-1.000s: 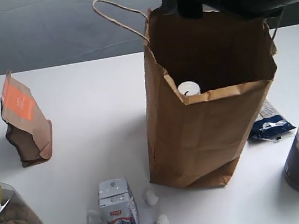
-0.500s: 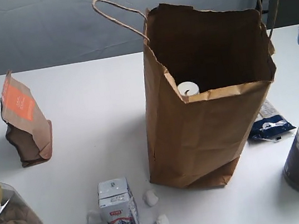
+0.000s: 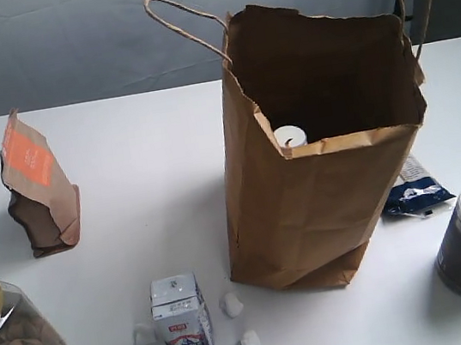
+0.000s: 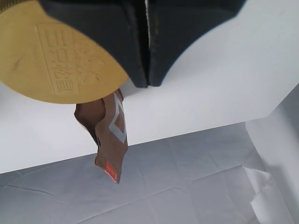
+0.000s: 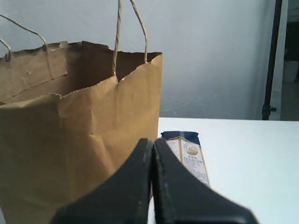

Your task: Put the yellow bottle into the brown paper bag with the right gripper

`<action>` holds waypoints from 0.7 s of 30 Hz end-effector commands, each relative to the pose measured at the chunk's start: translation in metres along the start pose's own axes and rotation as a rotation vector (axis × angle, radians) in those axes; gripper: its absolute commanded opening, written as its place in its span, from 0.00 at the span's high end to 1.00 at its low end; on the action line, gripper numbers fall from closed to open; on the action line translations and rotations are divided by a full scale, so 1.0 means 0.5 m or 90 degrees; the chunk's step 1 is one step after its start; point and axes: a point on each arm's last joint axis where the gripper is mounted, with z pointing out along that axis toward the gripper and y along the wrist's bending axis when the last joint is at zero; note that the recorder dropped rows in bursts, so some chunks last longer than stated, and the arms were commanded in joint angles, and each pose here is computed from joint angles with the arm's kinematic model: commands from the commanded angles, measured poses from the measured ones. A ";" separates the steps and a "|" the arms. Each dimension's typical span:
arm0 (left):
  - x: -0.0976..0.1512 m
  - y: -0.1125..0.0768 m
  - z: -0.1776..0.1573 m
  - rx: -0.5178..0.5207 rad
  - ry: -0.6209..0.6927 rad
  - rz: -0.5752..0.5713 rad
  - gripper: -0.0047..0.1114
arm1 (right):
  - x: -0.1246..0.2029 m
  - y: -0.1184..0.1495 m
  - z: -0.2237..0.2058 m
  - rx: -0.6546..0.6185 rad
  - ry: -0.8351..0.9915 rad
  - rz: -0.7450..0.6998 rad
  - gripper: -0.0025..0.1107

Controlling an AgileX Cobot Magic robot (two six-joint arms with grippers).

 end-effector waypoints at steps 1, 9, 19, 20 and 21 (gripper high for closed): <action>0.002 0.000 0.000 -0.002 -0.001 -0.004 0.96 | 0.008 -0.006 -0.031 0.031 -0.039 -0.025 0.98; 0.003 0.000 0.000 -0.003 0.001 0.003 0.96 | 0.019 -0.020 -0.032 0.108 0.002 -0.036 0.98; 0.003 0.000 0.000 -0.003 0.001 0.003 0.96 | 0.024 -0.021 -0.032 0.110 0.021 -0.045 0.98; 0.003 0.000 0.000 -0.003 0.001 0.003 0.96 | 0.024 -0.021 -0.032 0.110 0.021 -0.045 0.98; 0.003 0.000 0.000 -0.003 0.001 0.003 0.96 | 0.024 -0.021 -0.032 0.110 0.021 -0.045 0.98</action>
